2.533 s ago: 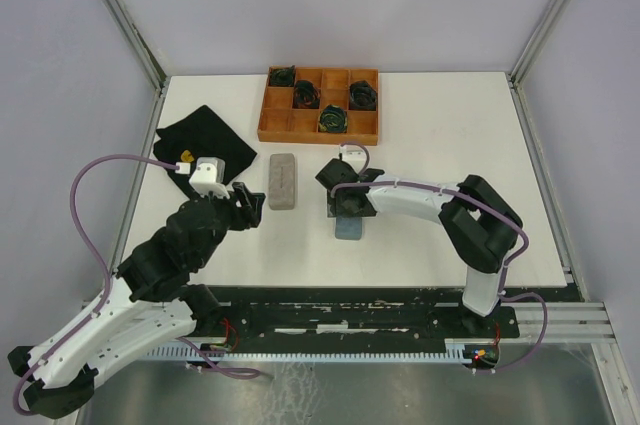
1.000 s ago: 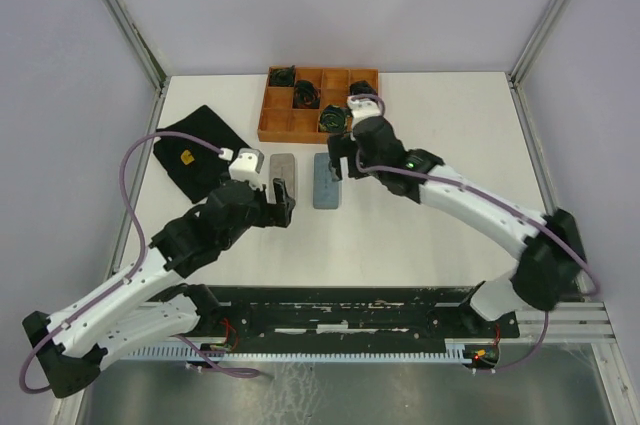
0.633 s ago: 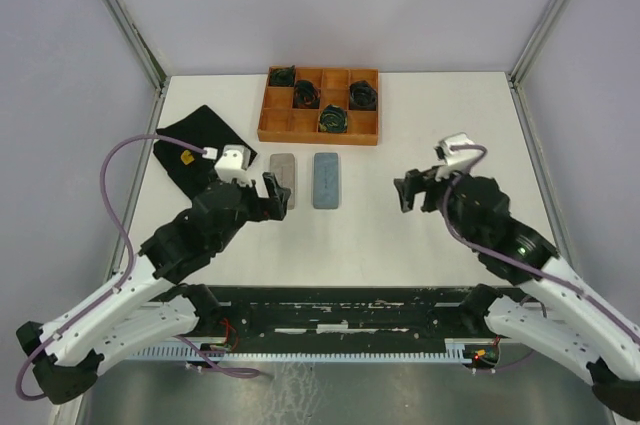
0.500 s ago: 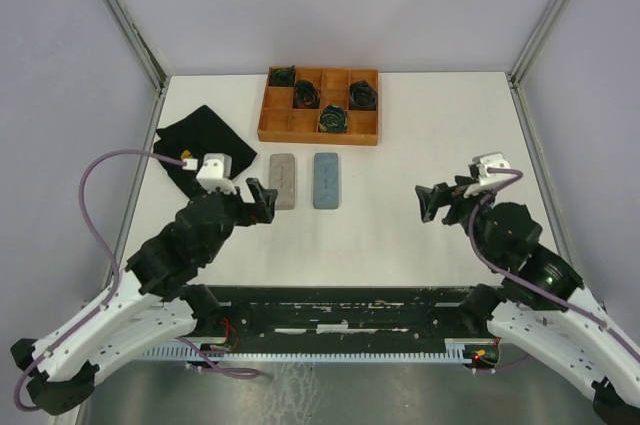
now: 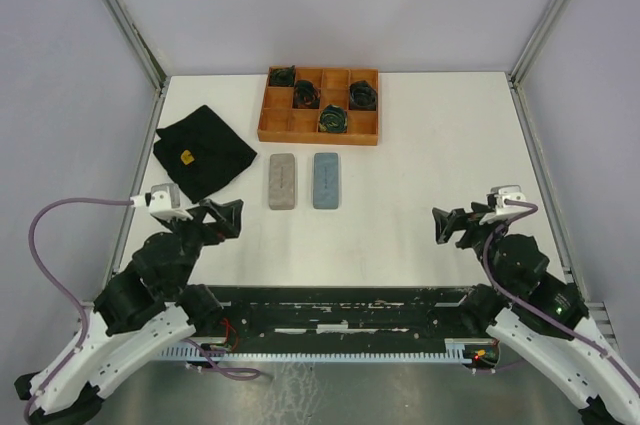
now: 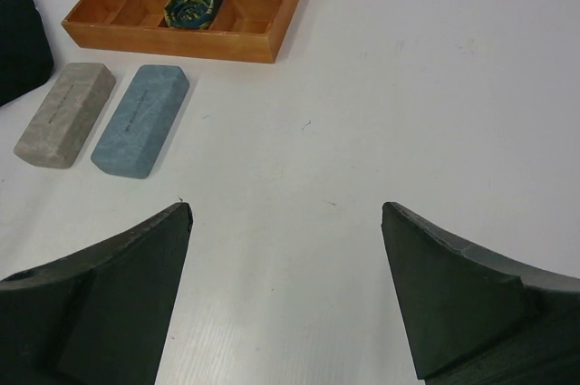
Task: Organize the sunglasses
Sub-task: Reset both arms
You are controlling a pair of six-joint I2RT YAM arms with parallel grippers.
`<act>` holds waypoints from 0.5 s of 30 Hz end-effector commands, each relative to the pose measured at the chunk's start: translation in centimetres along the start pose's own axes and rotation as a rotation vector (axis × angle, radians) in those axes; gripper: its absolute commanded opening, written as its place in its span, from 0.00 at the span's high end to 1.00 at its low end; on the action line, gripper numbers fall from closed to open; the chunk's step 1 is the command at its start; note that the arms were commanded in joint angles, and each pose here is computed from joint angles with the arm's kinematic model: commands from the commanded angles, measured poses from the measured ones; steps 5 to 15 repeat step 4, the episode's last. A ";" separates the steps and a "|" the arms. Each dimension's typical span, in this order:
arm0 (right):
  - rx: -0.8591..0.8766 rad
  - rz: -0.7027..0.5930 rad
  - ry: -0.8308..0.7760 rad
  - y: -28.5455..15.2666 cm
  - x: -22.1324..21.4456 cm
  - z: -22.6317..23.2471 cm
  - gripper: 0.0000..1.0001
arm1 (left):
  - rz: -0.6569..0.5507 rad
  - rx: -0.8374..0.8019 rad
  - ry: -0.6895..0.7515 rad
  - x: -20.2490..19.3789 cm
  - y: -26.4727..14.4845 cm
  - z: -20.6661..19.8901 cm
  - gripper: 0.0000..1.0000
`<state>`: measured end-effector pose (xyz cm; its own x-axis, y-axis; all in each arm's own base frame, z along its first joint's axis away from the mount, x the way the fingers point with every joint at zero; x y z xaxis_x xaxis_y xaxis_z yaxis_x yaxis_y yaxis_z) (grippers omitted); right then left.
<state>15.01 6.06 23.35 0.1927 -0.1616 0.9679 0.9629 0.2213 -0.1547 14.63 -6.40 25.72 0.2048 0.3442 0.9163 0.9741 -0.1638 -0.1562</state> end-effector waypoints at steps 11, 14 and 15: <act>-0.026 0.020 -0.015 0.3 -0.1 -0.2 0.06 | -0.004 0.060 -0.043 0.0 0.3 0.4 0.01; -0.026 0.020 -0.015 0.3 -0.1 -0.2 0.06 | -0.004 0.060 -0.043 0.0 0.3 0.4 0.01; -0.026 0.020 -0.015 0.3 -0.1 -0.2 0.06 | -0.004 0.060 -0.043 0.0 0.3 0.4 0.01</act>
Point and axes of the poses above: each gripper's point midway between its finger pads, its own y axis out along the fingers, its own z axis along the line the jaws close on, x = y × z, the point moved 4 cm from there along -y, back along the fingers, and after that the axes turned 3 degrees about y, right-handed, at the moved point
